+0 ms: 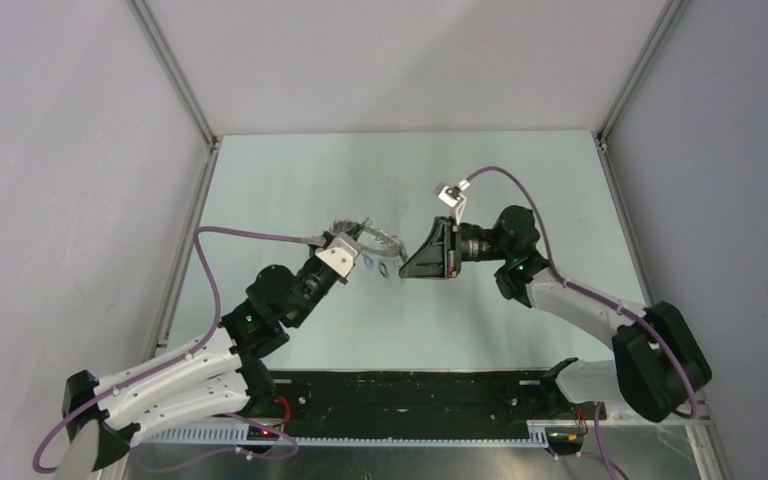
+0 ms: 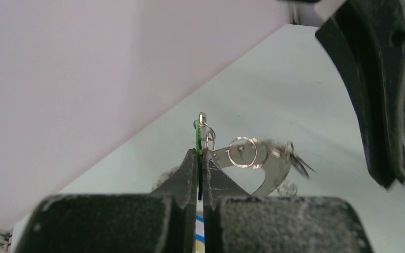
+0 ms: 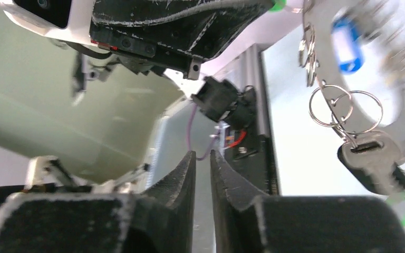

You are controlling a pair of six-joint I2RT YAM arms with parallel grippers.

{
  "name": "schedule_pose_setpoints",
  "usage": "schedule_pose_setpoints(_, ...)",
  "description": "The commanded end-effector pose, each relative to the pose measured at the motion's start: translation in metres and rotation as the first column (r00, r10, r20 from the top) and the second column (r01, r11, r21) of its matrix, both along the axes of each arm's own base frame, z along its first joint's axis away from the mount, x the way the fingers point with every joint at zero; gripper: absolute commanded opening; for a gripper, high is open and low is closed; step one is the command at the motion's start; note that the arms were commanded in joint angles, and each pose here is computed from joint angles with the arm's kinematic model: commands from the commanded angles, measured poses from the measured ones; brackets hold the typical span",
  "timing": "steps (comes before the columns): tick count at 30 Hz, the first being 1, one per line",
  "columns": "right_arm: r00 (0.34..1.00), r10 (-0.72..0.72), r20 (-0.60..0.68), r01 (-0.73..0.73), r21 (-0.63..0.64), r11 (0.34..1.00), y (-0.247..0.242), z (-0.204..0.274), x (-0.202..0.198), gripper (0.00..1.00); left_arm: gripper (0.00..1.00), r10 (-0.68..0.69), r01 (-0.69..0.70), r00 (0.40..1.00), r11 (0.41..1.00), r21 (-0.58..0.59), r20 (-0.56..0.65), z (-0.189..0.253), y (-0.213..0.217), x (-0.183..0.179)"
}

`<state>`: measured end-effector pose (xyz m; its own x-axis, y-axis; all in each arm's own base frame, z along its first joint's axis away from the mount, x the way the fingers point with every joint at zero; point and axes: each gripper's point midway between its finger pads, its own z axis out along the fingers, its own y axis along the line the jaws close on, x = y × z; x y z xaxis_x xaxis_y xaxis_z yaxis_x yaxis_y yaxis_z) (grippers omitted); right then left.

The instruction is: Remove the keys from the keyring

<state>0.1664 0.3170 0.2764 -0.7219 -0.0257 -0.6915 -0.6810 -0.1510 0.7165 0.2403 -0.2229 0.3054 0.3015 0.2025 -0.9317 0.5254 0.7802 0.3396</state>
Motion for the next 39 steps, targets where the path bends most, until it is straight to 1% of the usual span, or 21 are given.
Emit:
schedule_pose_setpoints(1,0.955,-0.170,0.242,0.172,0.013,0.985,-0.011,0.015,0.024,0.24,0.00,-0.039,0.046,0.996,0.995,-0.087,0.075,0.027,0.000,-0.008)
schedule_pose_setpoints(2,0.948,-0.191,0.254,0.199,-0.008,0.980,-0.014,0.014,0.025,0.28,0.00,-0.045,0.051,0.996,0.995,-0.089,0.075,0.027,0.000,-0.009)
schedule_pose_setpoints(3,0.917,-0.232,0.325,0.245,-0.001,0.969,-0.015,0.014,0.033,0.30,0.00,-0.059,0.066,0.995,0.994,-0.090,0.079,0.027,-0.002,-0.011)
schedule_pose_setpoints(4,0.902,-0.247,0.354,0.264,-0.001,0.965,-0.018,0.016,0.032,0.31,0.00,-0.068,0.075,0.995,0.993,-0.090,0.078,0.026,-0.003,-0.012)
schedule_pose_setpoints(5,0.867,-0.269,0.419,0.292,0.009,0.956,-0.019,0.016,0.037,0.32,0.00,-0.089,0.097,0.992,0.991,-0.091,0.084,0.027,-0.005,-0.015)
schedule_pose_setpoints(6,0.832,-0.276,0.480,0.303,0.023,0.953,-0.022,0.018,0.038,0.32,0.00,-0.121,0.128,0.989,0.988,-0.089,0.088,0.026,-0.008,-0.020)
schedule_pose_setpoints(8,0.779,-0.281,0.560,0.311,0.044,0.949,-0.024,0.022,0.039,0.34,0.00,-0.162,0.169,0.982,0.982,-0.081,0.095,0.025,-0.013,-0.025)
schedule_pose_setpoints(10,0.742,-0.273,0.613,0.297,0.066,0.953,-0.026,0.027,0.036,0.34,0.00,-0.185,0.193,0.977,0.978,-0.076,0.101,0.024,-0.015,-0.029)
schedule_pose_setpoints(17,0.638,-0.326,0.697,0.345,0.119,0.931,-0.029,0.037,0.049,0.40,0.00,-0.222,0.231,0.969,0.970,-0.076,0.110,0.025,-0.018,-0.035)
schedule_pose_setpoints(25,0.542,-0.300,0.785,0.277,0.170,0.946,-0.024,0.046,0.044,0.44,0.00,-0.283,0.292,0.951,0.954,-0.063,0.125,0.023,-0.023,-0.045)
schedule_pose_setpoints(29,0.531,-0.276,0.802,0.232,0.175,0.957,-0.021,0.047,0.036,0.48,0.00,-0.298,0.307,0.946,0.950,-0.060,0.130,0.022,-0.024,-0.048)
schedule_pose_setpoints(35,0.551,-0.254,0.795,0.198,0.171,0.965,-0.010,0.049,0.029,0.50,0.00,-0.338,0.348,0.931,0.935,-0.062,0.136,0.024,-0.027,-0.055)
schedule_pose_setpoints(39,0.562,-0.256,0.786,0.184,0.183,0.966,-0.001,0.054,0.027,0.50,0.00,-0.349,0.360,0.927,0.931,-0.067,0.134,0.024,-0.028,-0.057)
